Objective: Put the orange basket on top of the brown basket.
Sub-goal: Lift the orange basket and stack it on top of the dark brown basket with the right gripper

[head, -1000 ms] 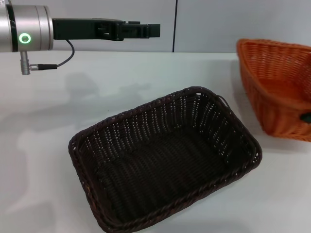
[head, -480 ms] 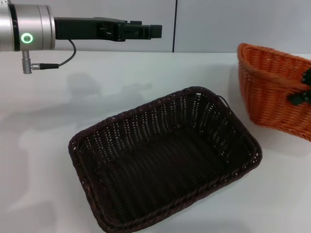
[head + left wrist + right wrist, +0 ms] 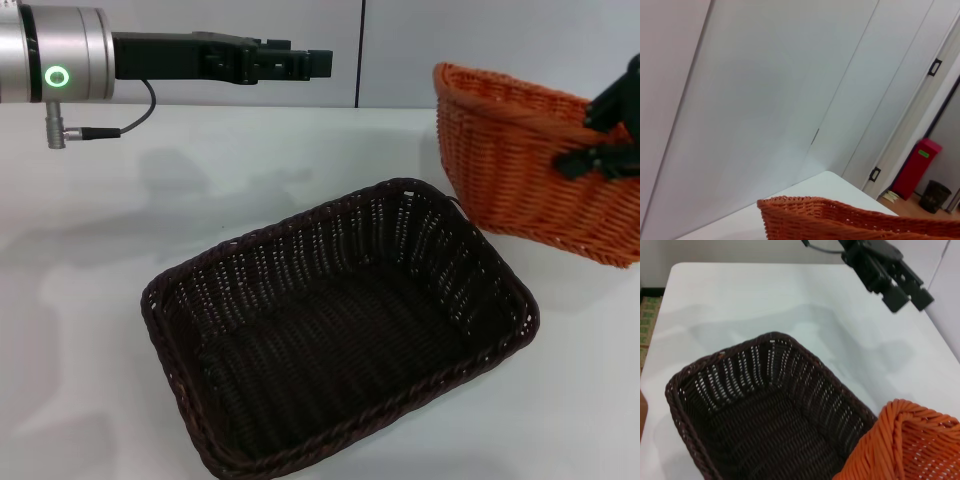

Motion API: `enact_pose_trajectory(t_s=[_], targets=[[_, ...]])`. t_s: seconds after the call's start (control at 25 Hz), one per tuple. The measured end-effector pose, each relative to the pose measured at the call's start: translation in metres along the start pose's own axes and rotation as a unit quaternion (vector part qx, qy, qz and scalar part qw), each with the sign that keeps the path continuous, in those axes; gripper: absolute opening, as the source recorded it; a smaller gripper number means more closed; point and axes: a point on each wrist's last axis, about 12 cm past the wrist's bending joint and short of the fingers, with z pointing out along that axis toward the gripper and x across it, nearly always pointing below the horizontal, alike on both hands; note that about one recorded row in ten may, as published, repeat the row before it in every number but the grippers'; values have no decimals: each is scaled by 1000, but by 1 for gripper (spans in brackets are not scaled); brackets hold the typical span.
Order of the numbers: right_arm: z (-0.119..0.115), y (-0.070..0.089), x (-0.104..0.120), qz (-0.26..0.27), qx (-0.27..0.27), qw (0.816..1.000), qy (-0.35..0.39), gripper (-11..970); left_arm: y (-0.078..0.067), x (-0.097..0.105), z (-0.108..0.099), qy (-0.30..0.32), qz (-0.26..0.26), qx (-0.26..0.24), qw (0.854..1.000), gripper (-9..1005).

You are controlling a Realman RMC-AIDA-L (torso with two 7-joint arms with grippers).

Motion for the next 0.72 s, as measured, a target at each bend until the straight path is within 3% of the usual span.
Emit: enact_pose_trajectory(t_s=[0.72], targets=[[26, 1, -43, -57, -43, 997, 9, 153, 3, -1, -1, -4, 4, -12, 1000, 817]])
